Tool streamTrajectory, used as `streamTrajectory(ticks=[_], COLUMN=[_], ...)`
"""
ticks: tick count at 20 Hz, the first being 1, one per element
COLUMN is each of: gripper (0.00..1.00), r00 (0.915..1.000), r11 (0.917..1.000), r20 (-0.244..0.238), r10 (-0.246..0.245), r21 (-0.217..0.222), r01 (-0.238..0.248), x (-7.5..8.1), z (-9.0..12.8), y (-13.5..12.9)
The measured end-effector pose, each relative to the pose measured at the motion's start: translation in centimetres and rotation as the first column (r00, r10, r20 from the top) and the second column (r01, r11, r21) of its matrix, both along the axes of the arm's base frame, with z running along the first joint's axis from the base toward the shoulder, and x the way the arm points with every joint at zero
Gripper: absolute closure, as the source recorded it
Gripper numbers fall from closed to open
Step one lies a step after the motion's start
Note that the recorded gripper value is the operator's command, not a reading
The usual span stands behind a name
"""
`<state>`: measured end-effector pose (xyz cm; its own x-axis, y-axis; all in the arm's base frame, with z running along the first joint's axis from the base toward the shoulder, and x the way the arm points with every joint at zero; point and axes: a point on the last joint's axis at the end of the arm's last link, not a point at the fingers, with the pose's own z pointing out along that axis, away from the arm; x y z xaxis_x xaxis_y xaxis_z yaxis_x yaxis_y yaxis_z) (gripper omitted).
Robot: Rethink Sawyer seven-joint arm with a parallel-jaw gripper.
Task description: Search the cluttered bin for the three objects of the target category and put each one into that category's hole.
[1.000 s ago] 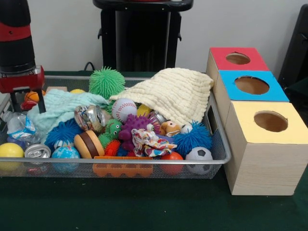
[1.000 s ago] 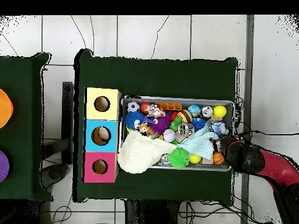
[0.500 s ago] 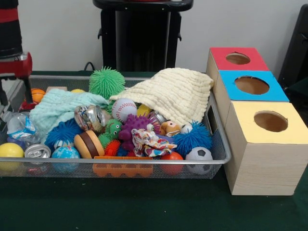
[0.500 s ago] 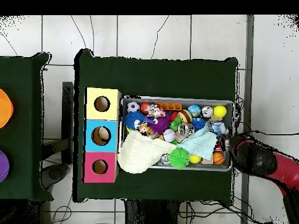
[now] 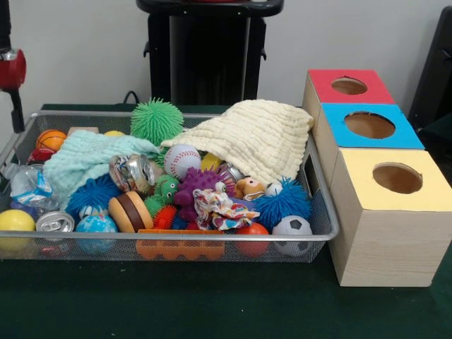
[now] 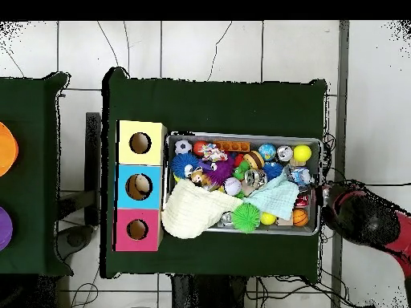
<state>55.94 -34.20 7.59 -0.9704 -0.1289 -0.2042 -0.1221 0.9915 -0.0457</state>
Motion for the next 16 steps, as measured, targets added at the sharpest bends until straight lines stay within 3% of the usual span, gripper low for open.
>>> streamTrajectory(ticks=[16], gripper=[0.00], r00=[0.9993], r11=[0.9911], r20=[-0.036], r10=[0.003], r21=[0.133], r01=[0.002], x=[-1.2], z=[-7.5], y=[4.2])
